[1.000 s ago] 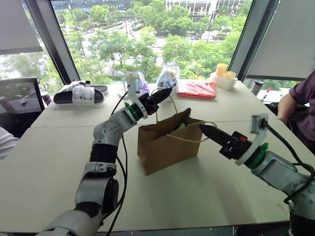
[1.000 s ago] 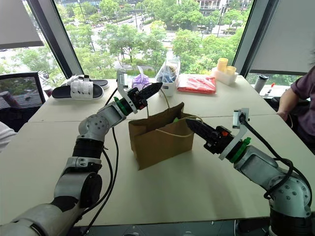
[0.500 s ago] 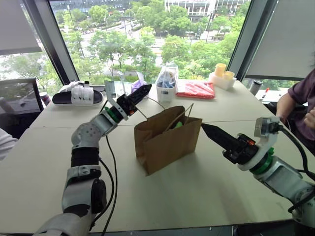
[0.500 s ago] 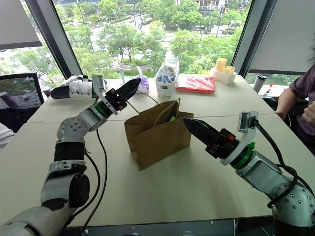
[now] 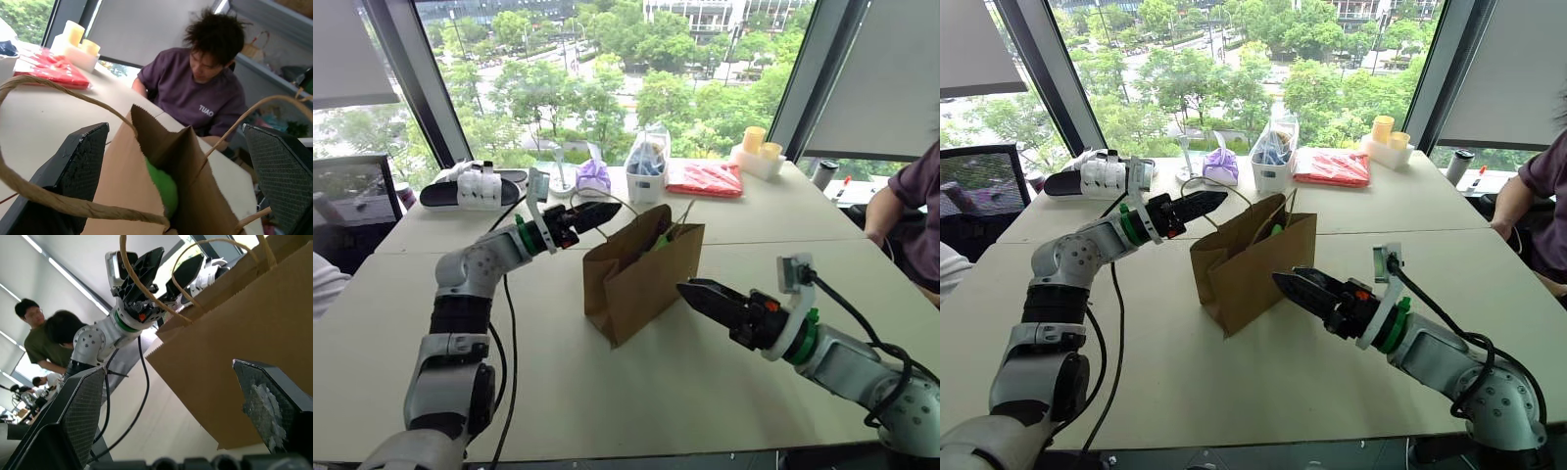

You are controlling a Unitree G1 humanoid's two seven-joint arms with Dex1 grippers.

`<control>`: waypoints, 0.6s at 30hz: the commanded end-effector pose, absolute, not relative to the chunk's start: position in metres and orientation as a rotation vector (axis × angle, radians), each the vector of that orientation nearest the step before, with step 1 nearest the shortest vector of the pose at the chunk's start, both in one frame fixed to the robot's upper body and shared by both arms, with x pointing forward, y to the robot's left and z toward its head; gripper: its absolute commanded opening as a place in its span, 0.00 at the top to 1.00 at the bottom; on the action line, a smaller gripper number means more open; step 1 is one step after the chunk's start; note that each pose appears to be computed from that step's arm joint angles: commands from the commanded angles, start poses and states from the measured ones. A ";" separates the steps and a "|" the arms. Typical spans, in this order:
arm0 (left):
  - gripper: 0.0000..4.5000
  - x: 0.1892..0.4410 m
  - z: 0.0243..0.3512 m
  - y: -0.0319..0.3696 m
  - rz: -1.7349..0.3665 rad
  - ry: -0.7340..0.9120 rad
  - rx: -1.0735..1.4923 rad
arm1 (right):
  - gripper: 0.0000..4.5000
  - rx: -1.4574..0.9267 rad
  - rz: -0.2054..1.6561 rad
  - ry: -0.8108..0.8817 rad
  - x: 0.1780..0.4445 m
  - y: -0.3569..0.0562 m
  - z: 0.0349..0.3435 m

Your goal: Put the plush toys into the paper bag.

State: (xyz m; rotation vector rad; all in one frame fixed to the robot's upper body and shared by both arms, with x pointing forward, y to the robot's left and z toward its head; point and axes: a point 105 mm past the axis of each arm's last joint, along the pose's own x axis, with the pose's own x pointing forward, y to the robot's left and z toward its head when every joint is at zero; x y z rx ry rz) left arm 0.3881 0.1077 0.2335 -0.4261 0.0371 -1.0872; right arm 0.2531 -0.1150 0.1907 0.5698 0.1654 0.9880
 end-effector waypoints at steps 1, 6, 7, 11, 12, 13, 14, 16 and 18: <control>0.00 0.389 0.243 0.116 -1.086 0.001 -0.380 | 0.00 0.557 1.017 0.138 0.250 -0.110 0.194; 0.00 0.384 0.247 0.134 -1.072 -0.023 -0.444 | 0.00 0.552 1.032 0.156 0.249 -0.105 0.188; 0.00 0.383 0.249 0.137 -1.065 -0.037 -0.458 | 0.00 0.550 1.031 0.159 0.250 -0.104 0.187; 0.00 0.364 0.245 0.145 -1.081 -0.030 -0.441 | 0.00 0.525 1.007 0.171 0.261 -0.096 0.180; 0.00 0.360 0.240 0.148 -1.073 -0.014 -0.431 | 0.00 0.522 1.011 0.169 0.262 -0.094 0.181; 0.00 0.356 0.234 0.154 -1.055 0.005 -0.421 | 0.06 0.526 1.006 0.158 0.265 -0.093 0.182; 0.00 0.353 0.230 0.157 -1.044 0.018 -0.415 | 0.12 0.528 1.001 0.149 0.267 -0.092 0.183; 0.00 0.339 0.222 0.165 -1.047 0.039 -0.379 | 0.29 0.512 1.016 0.147 0.269 -0.088 0.183; 0.00 0.321 0.222 0.167 -1.067 0.044 -0.356 | 0.52 0.489 1.033 0.163 0.271 -0.080 0.179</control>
